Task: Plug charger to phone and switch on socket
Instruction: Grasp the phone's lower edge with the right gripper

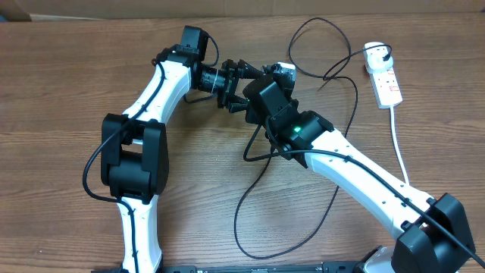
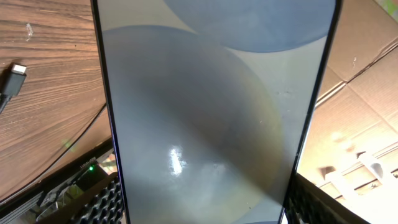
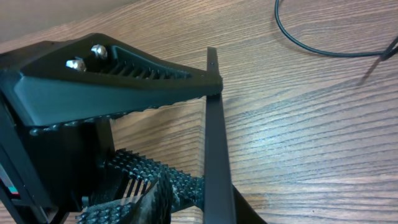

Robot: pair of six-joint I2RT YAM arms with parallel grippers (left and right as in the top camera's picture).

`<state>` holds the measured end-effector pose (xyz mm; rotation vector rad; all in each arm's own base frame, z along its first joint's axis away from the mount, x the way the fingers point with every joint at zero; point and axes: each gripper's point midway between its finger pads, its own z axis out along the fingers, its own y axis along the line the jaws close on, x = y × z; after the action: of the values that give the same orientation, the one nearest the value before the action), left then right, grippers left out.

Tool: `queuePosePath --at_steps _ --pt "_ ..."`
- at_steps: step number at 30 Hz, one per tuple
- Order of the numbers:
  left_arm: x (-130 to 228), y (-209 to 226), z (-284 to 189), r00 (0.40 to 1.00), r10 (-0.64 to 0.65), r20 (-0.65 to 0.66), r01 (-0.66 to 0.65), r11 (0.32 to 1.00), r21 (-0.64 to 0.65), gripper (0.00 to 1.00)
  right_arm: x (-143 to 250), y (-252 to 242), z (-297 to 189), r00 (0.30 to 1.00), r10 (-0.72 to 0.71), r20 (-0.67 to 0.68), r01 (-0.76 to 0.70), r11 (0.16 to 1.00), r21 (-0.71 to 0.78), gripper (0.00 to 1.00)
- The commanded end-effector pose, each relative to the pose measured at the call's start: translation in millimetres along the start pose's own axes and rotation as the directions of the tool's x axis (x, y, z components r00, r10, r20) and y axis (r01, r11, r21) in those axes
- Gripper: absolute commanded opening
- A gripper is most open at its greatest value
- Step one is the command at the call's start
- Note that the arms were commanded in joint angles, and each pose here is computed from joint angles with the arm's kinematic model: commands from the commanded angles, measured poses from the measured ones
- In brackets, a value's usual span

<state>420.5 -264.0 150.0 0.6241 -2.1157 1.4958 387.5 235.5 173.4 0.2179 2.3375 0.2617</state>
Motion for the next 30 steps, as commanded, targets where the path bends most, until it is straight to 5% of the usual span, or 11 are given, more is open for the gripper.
queuePosePath --at_steps 1,30 --pt "7.1 -11.1 1.1 0.997 0.065 -0.036 -0.064 0.998 0.027 0.67 -8.7 3.5 -3.5 1.0 0.009 0.018 -0.009 1.0 -0.009 0.2" --pt "8.9 -10.7 4.7 0.996 0.085 -0.04 -0.085 0.996 0.022 0.68 -8.0 3.3 -2.8 1.0 0.009 0.016 -0.009 1.0 -0.008 0.11"
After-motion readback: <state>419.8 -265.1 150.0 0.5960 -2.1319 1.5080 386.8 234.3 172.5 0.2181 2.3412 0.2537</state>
